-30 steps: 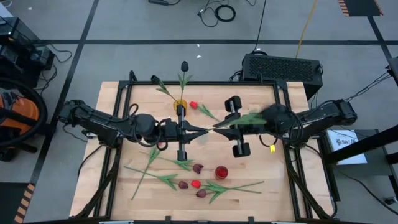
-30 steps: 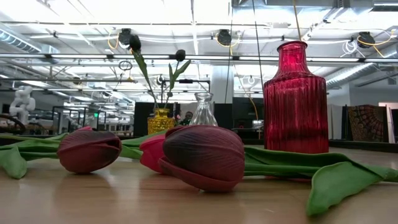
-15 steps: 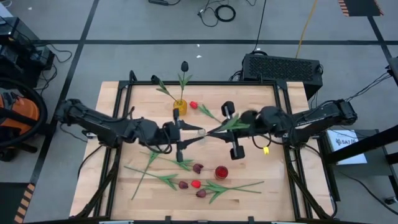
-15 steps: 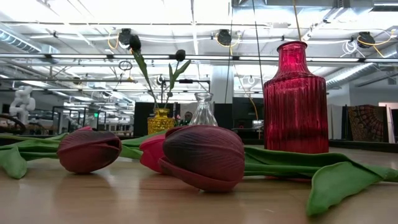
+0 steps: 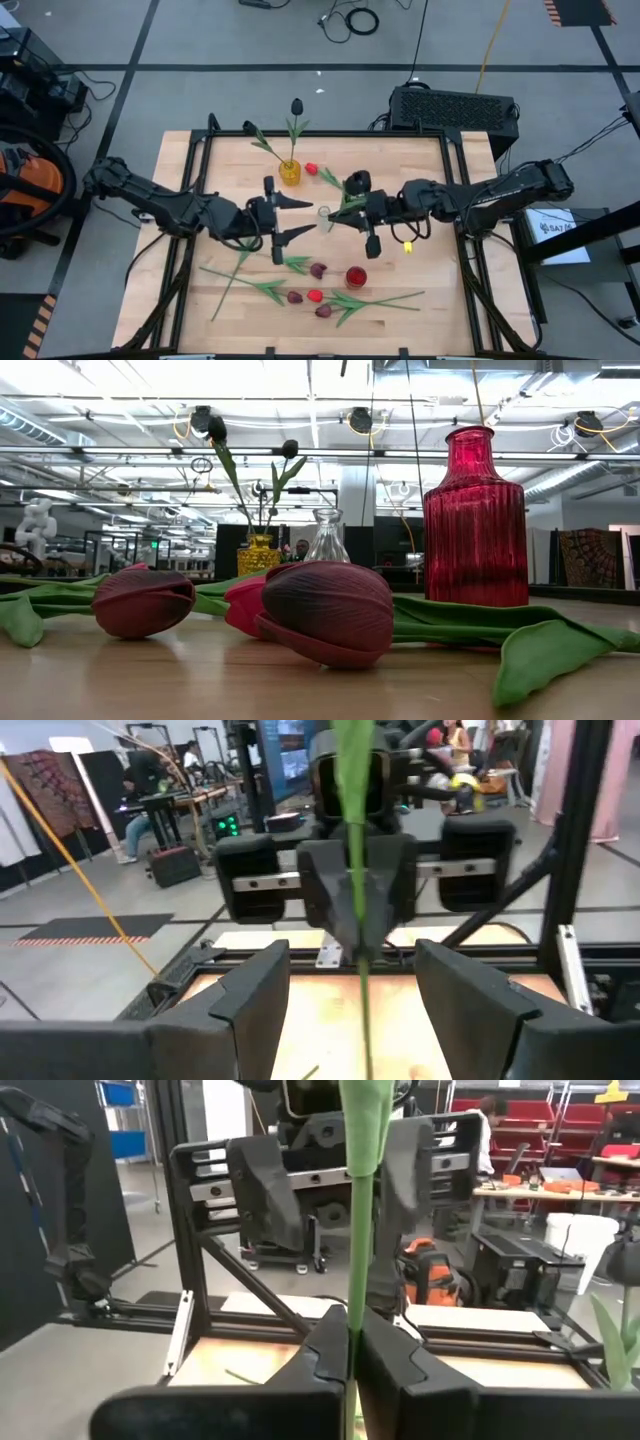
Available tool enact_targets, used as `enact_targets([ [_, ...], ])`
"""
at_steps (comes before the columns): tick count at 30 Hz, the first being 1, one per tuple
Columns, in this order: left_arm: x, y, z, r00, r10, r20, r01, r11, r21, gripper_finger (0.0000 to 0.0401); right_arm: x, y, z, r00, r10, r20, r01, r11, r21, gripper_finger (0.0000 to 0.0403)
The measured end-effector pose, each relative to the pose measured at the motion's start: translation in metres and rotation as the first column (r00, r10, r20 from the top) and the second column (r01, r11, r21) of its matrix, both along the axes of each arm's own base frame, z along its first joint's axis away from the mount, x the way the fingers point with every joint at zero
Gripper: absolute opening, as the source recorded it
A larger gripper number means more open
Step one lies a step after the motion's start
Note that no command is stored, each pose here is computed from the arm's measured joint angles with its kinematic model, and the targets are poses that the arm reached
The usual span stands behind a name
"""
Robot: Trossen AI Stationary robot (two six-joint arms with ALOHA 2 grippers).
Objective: Sort flowers into vase by color
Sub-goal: Put the black tulip into the yellow vase
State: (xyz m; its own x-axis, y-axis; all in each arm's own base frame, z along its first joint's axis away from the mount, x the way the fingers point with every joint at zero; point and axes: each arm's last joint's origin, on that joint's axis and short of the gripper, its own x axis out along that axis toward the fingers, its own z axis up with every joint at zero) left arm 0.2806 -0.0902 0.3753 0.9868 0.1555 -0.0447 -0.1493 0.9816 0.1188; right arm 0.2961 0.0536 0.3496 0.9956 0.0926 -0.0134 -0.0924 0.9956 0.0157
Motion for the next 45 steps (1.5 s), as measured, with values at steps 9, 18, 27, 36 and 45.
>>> enact_targets([
  [9, 0.018, 0.016, -0.007, 0.999, 0.051, 0.009, -0.051, 0.998, 0.043, 0.0222, 0.021, 0.0, -0.023, 0.998, -0.019, -0.054, 0.014, 0.996, -0.093, 0.0001],
  [18, 0.02, 0.017, -0.017, 0.997, 0.018, -0.072, -0.014, 0.998, 0.062, 0.0222, 0.037, -0.007, -0.038, 0.997, -0.042, -0.068, 0.035, 0.995, -0.096, 0.0005],
  [27, 0.015, 0.016, -0.024, 0.983, -0.028, -0.181, 0.04, 0.997, 0.059, 0.0222, 0.038, -0.01, -0.042, 0.995, -0.054, -0.088, 0.045, 0.994, -0.102, 0.0006],
  [36, 0.004, 0.013, -0.021, 0.977, -0.084, -0.197, 0.086, 0.996, 0.001, 0.0222, 0.037, -0.01, -0.038, 0.996, -0.058, -0.066, 0.052, 0.994, -0.094, 0.0006],
  [45, 0.017, 0.015, -0.014, 0.996, -0.066, -0.068, 0.065, 0.998, -0.019, 0.0222, 0.037, -0.01, -0.038, 0.997, -0.056, -0.062, 0.05, 0.995, -0.089, 0.0006],
])
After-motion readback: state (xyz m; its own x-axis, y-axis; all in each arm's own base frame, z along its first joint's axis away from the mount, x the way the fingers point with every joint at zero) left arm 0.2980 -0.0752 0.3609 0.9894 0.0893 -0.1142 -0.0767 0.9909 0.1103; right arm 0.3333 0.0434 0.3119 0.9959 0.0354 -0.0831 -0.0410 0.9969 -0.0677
